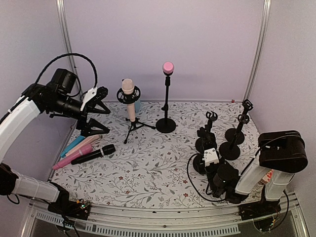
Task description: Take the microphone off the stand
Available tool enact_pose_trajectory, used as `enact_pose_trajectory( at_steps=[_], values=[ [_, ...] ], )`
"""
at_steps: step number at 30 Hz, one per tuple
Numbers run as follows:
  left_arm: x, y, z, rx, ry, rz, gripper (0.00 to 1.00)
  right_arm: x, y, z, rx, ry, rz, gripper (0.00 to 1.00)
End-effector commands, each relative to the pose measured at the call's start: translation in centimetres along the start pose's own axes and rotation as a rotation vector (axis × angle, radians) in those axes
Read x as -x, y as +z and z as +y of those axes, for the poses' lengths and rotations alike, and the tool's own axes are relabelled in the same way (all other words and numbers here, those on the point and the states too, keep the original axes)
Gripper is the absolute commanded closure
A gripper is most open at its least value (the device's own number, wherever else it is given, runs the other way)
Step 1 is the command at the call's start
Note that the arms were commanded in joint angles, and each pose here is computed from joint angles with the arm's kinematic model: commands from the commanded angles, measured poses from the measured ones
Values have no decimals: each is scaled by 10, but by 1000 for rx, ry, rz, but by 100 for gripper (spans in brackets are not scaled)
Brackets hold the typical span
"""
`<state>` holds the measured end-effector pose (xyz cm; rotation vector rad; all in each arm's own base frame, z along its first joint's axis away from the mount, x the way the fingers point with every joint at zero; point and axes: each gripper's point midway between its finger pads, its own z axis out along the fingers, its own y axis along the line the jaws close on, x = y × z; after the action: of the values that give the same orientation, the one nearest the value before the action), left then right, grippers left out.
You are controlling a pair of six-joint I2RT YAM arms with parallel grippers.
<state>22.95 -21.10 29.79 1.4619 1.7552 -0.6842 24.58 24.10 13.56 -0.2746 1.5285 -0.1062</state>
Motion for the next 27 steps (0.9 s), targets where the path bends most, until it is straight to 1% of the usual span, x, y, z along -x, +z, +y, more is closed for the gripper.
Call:
enact_pose_trajectory(
  at_steps=[1,2,3,4,5,7,8,12,14,15,17,20,23,25,27],
  values=[
    [9,-6,1,-1,11,-23,5,7,-12,3,49,162,29,56],
    [9,-7,1,-1,10,-26,5,-3,-13,14,97,149,90,49],
    [10,-7,1,-4,8,-28,5,-16,-14,18,108,193,170,41],
    [10,-7,0,-5,6,-29,5,-22,-15,19,99,240,216,33],
    [9,-7,0,-5,5,-30,5,-24,-16,20,95,308,239,22],
    [9,-7,-1,-6,8,-32,5,-26,-21,22,101,302,265,3],
    [9,-7,-1,-6,8,-33,4,-26,-23,23,105,305,277,1],
    [10,-8,-1,-4,4,-38,4,-17,-31,21,104,311,332,1],
    [12,-10,-1,-4,6,-43,4,-4,-39,17,103,313,347,1],
    [12,-11,-1,-3,5,-46,4,6,-43,13,95,353,350,1],
    [14,-13,-1,-1,2,-52,4,17,-53,3,88,325,380,1],
    [17,-15,2,2,-10,-57,4,49,-64,-7,84,355,417,1],
    [20,-18,5,5,-17,-66,4,69,-71,-18,66,394,470,1],
    [22,-20,7,10,-16,-72,4,86,-71,-18,79,405,478,1],
    [23,-21,8,14,-21,-76,4,110,-68,-18,102,412,455,1]
  ],
)
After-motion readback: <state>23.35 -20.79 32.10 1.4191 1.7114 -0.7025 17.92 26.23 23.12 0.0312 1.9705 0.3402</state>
